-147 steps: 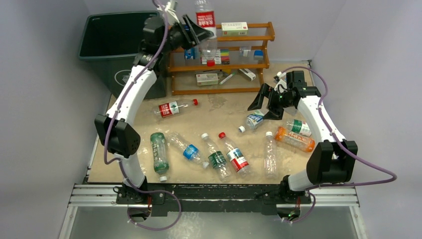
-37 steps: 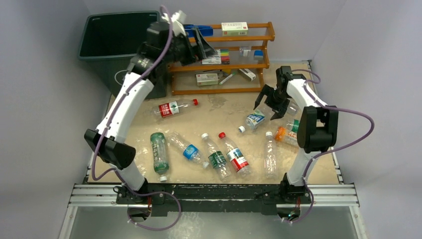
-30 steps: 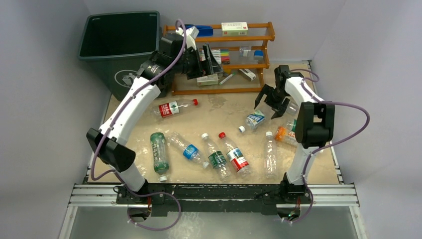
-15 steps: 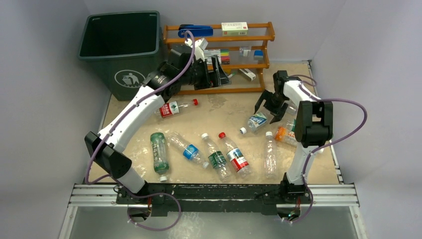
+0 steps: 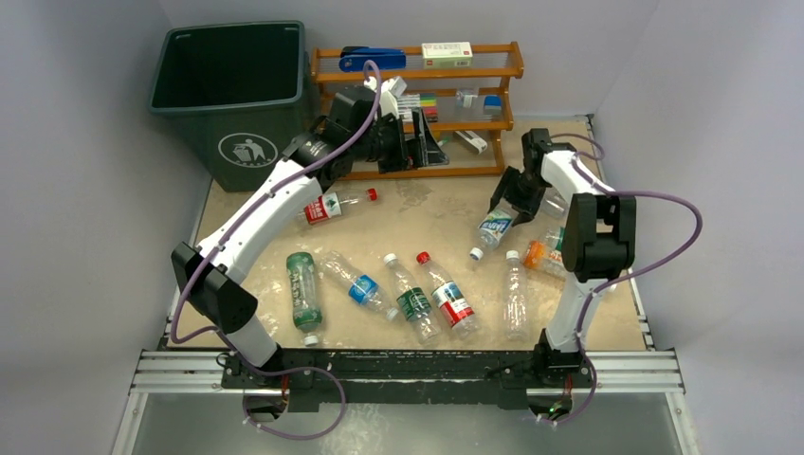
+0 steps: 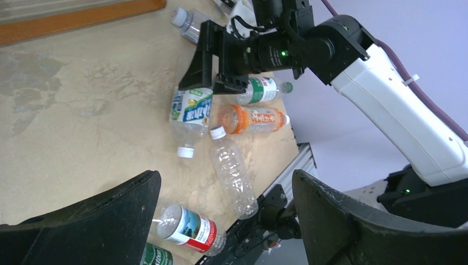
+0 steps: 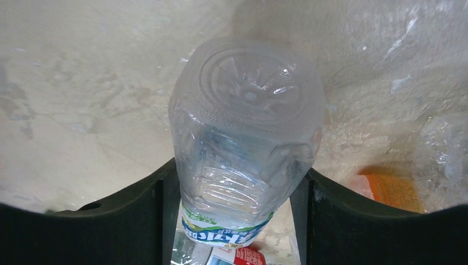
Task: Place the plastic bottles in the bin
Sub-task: Pick up the plastic bottle at the center of the board.
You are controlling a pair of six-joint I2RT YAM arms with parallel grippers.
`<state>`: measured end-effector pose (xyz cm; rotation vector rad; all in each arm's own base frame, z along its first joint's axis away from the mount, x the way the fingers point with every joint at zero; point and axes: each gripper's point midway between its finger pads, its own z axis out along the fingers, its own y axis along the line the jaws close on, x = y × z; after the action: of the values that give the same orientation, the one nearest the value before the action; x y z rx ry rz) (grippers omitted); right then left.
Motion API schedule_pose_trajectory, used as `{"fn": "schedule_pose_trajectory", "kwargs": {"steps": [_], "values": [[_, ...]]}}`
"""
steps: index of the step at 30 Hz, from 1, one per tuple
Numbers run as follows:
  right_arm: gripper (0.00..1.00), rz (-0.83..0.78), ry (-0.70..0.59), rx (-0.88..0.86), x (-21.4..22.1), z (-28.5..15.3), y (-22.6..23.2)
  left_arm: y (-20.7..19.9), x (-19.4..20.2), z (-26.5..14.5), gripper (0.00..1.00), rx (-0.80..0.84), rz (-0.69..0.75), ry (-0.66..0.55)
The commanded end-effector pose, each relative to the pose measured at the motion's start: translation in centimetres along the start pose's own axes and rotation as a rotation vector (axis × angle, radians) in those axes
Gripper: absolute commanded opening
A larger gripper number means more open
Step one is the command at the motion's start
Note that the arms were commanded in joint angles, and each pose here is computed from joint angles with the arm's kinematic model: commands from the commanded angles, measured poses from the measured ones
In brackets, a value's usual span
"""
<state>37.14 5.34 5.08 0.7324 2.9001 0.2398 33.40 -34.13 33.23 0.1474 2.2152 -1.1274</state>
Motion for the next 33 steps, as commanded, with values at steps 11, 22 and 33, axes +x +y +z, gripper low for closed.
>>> {"fn": "schedule_pose_trajectory", "kwargs": {"steps": [11,22,33], "values": [[0.52,-0.156,-0.276,-0.291,-4.5,-12.1,6.8,-7.0,-1.9,-0.5,0.89,0.357,-0.04,-0.057],[0.5,-0.311,-0.341,-0.747,-2.5,-20.7,14.1,-6.1,-3.3,-1.0,0.89,0.377,-0.027,-0.102],[0.5,-0.411,-0.225,-1.041,1.4,-24.5,18.8,0.7,-4.2,-2.8,0.89,0.075,0.133,-0.047]]}}
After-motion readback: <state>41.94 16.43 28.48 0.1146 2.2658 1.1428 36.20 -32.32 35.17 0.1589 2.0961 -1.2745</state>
